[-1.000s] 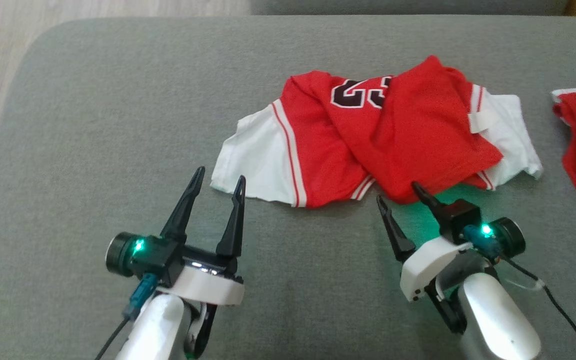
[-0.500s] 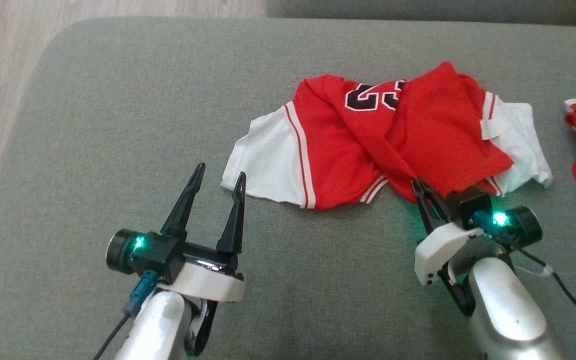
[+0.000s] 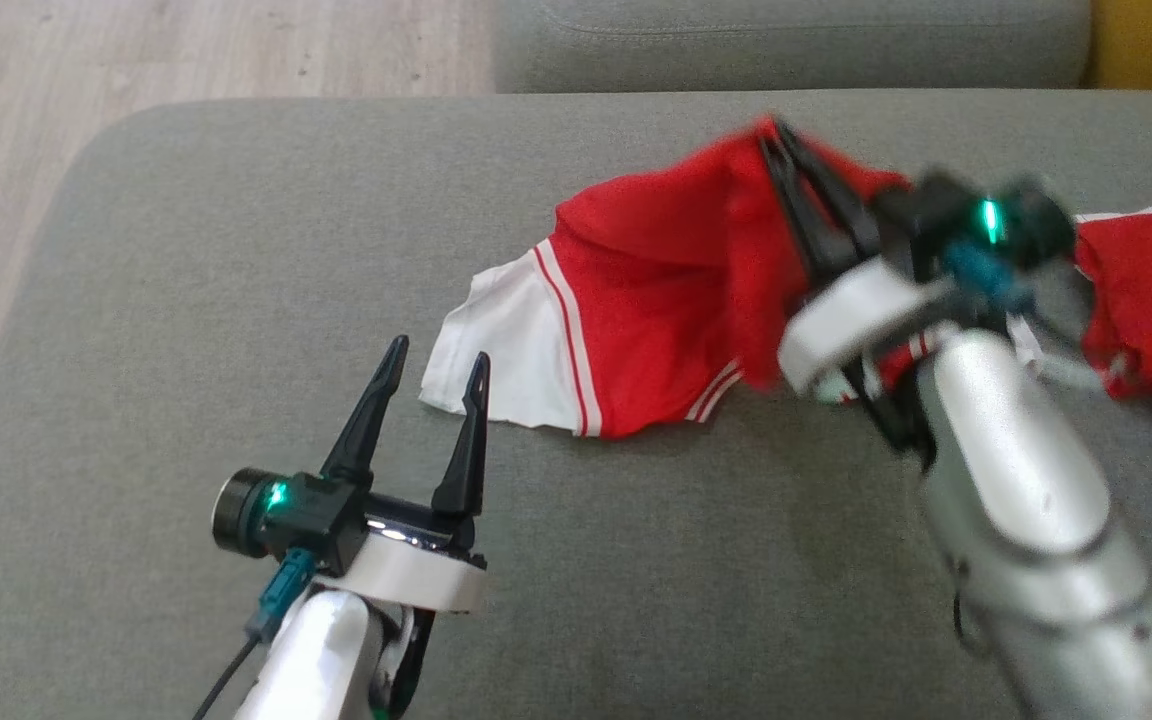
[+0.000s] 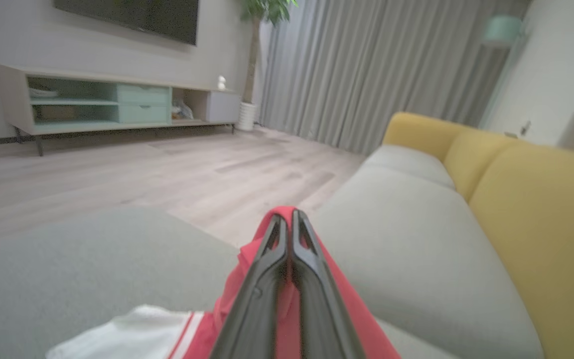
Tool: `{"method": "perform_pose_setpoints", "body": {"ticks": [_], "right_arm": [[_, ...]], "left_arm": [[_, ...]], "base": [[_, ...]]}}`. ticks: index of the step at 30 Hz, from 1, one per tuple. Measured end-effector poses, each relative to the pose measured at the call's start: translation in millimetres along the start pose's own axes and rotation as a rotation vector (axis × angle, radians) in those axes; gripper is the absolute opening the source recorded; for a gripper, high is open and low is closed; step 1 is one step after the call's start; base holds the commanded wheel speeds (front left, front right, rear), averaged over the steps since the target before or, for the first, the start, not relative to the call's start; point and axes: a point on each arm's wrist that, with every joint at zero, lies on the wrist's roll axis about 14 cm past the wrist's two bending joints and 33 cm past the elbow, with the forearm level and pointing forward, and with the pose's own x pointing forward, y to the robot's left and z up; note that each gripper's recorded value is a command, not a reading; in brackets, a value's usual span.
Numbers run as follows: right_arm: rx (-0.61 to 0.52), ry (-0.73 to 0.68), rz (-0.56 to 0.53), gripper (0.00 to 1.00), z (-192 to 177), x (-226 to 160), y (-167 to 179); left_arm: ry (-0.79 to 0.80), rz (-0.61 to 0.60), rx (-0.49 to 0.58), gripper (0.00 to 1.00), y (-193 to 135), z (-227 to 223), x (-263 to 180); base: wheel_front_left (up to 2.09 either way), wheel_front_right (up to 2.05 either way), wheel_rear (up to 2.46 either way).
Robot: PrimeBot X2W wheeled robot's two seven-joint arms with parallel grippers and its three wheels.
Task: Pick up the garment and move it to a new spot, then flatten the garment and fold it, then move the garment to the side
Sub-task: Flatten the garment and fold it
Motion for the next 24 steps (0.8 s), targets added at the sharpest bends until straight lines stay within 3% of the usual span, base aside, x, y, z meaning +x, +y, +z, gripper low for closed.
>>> {"method": "perform_pose_setpoints", "body": {"ticks": [10,17,20,24], "right_arm": [[-0.009,-0.290,0.186,0.00,151,61,35],[0.212,-0.568,0.078,0.00,261,66,-16],[0.241,-0.592,0.016,0.00,279,62,-35],[0.227,-0.468,-0.057,0.00,237,64,-54]], "left_arm": [[-0.006,0.086,-0.016,1.00,19,4,-25],[-0.035,0.157,-0.002,1.00,32,15,-50],[-0.047,0.177,-0.004,1.00,35,18,-60],[-0.024,0.189,-0.016,1.00,34,9,-67]], "base": [[0.00,0.00,0.00],[0.00,0.00,0.00],[0.00,0.00,0.00],[0.00,0.00,0.00]]}}
